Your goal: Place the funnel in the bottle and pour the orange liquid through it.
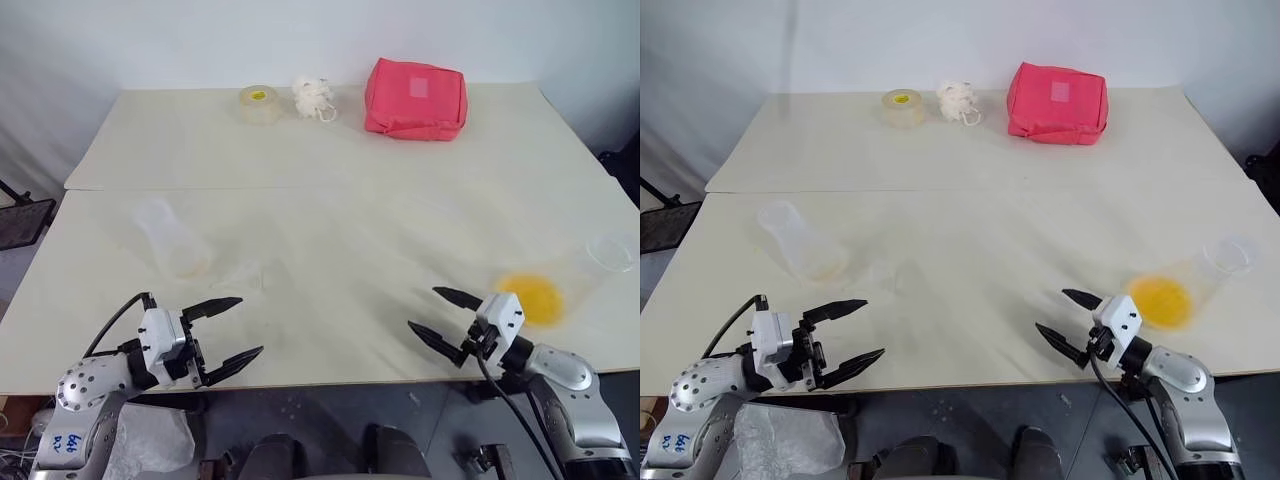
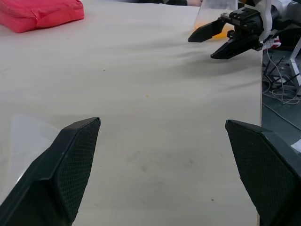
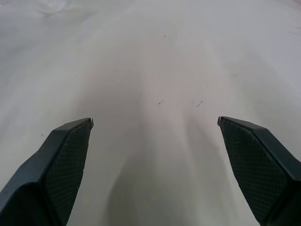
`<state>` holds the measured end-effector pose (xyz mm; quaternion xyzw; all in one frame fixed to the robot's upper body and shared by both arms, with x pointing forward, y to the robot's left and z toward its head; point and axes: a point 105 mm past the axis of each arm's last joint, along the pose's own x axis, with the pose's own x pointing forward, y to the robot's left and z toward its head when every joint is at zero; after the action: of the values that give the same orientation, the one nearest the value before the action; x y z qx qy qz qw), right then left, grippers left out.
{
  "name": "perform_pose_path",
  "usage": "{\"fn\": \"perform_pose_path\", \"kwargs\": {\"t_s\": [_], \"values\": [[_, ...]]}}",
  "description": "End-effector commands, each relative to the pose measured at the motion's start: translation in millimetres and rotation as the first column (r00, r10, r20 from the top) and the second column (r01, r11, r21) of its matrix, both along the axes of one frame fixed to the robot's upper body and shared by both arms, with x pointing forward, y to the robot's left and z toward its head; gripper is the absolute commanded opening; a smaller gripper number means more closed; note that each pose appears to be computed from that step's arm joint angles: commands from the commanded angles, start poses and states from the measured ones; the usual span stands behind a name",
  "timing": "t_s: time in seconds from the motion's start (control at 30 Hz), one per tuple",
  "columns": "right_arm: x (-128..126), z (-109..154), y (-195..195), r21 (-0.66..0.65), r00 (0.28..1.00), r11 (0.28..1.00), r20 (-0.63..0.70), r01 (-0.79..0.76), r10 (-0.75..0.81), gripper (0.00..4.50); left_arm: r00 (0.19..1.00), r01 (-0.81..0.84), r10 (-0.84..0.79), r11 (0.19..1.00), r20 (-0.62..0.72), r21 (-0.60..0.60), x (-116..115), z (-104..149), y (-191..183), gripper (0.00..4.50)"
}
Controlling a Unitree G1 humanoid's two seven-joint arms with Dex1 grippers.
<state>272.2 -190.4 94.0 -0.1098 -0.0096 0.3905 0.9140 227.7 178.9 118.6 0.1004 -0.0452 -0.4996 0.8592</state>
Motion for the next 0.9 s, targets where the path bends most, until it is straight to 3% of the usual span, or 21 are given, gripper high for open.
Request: {"fn": "perform_pose_path", "kwargs": {"t_s": [0.03,0.13,0.2,0.27,0.37,0.47,0.6,0.9], "values": [[1.0,13.2,5.4,0.014,0.999,1.0,0.048,-0.013,0.013,4.45,0.999,0.01,-0.01,1.0,0.036,-0.016,-0.2,10.1,-1.6,4.5],[2.5,13.7,6.2,0.013,0.999,1.0,0.047,-0.013,0.012,4.45,0.999,-0.03,0.03,0.999,0.044,-0.014,4.8,12.6,-1.3,4.5],[3.1,13.7,6.6,0.011,0.999,1.0,0.046,-0.013,0.013,4.45,0.997,-0.066,0.063,0.996,-0.041,-0.058,9.4,10.0,0.3,4.5],[4.0,14.1,7.1,0.011,0.999,1.0,0.046,-0.014,0.014,4.45,0.997,-0.054,0.053,0.998,-0.057,-0.013,9.2,6.8,-4.9,4.5],[4.6,14.6,8.0,0.011,0.999,1.0,0.045,-0.018,0.017,4.45,0.996,-0.083,0.083,0.996,0.022,-0.014,8.7,13.6,-9.8,4.5],[7.2,16.4,10.3,0.011,0.999,1.0,0.048,-0.027,0.026,4.45,0.961,-0.233,0.229,0.972,0.153,0.009,16.3,19.8,-2.6,4.5],[9.4,18.8,13.1,0.014,0.998,0.999,0.048,-0.05,0.049,4.45,0.99,-0.136,0.138,0.983,0.01,-0.125,5.0,24.7,-7.2,4.5],[21.7,34.4,19.5,0.04,0.991,0.992,0.062,-0.12,0.117,4.45,0.895,-0.433,0.444,0.89,0.054,-0.145,-6.6,42.4,60.2,4.5]]}}
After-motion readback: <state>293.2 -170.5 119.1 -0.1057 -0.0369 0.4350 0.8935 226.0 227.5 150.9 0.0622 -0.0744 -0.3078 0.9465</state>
